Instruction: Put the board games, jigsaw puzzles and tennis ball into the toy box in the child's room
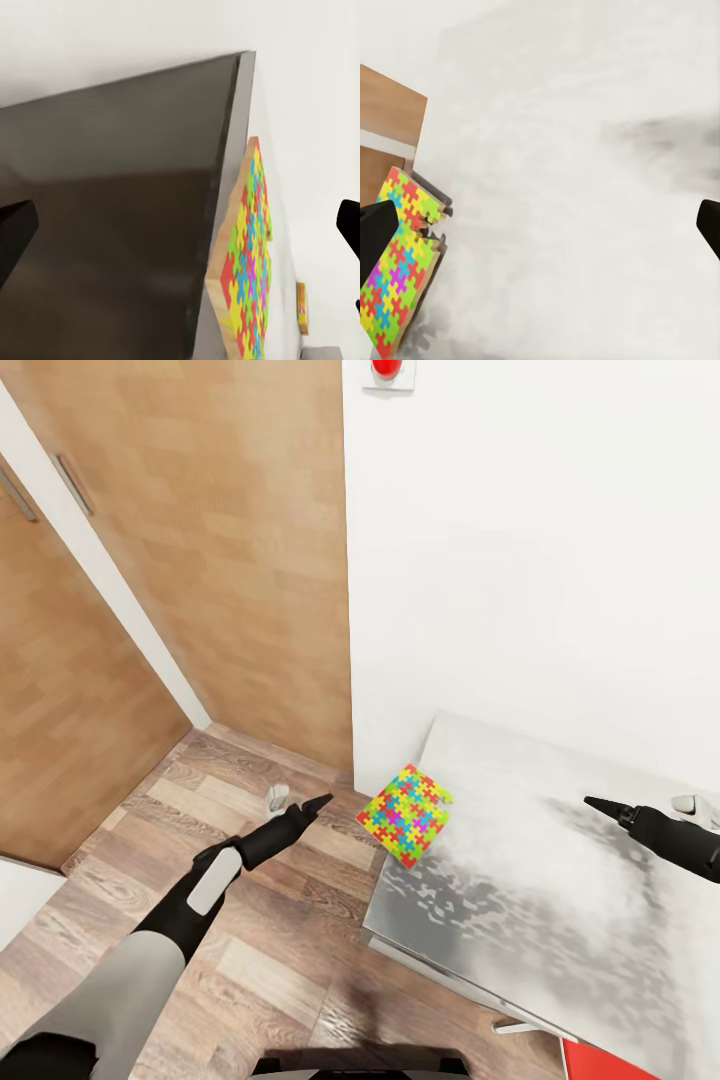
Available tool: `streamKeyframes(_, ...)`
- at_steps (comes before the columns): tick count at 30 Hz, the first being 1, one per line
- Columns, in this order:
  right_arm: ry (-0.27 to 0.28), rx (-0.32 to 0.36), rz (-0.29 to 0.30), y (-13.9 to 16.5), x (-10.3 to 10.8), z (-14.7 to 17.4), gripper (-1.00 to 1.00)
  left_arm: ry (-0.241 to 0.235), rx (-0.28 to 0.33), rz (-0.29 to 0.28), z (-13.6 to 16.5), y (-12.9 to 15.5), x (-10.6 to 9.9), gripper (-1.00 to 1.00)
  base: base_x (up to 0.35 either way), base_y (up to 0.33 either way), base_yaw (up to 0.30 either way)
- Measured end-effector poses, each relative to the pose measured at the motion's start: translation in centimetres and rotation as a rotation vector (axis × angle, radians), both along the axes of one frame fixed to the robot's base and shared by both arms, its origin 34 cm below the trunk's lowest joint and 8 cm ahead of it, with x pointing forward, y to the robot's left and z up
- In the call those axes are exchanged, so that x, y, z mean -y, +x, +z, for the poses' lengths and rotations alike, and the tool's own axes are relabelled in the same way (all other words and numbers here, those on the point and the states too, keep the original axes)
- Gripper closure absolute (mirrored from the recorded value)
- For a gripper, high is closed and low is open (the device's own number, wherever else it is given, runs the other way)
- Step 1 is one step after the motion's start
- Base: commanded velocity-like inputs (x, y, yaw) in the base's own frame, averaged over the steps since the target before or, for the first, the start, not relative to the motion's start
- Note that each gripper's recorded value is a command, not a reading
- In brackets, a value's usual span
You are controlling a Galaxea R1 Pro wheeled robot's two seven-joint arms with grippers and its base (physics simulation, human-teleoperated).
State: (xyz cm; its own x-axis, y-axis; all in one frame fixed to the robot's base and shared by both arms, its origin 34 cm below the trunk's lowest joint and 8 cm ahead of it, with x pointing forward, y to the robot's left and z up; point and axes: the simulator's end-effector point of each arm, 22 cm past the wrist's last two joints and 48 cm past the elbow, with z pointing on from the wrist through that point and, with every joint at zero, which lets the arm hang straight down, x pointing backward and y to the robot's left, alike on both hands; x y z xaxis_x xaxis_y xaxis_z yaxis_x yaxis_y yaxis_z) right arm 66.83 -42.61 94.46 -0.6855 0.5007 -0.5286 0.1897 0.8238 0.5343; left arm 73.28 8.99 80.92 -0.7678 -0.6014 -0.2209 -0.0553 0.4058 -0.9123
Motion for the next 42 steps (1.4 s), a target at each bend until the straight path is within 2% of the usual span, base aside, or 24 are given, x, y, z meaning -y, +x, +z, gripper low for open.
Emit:
streamKeyframes(24, 0.03, 0.021, 0.024, 0.1, -0.8, 0.5, -1.0, 0.021, -0.022, 0.022, -1.5, -0.5, -0.5, -1.0, 0.0, 0.0, -0.036)
streamKeyframes(42, 0.034, 0.023, 0.026, 0.1, -0.9, 0.6, -1.0, 0.035, -0.075, 0.031, -3.2, -0.3, -1.0, -1.0, 0.0, 0.0, -0.005)
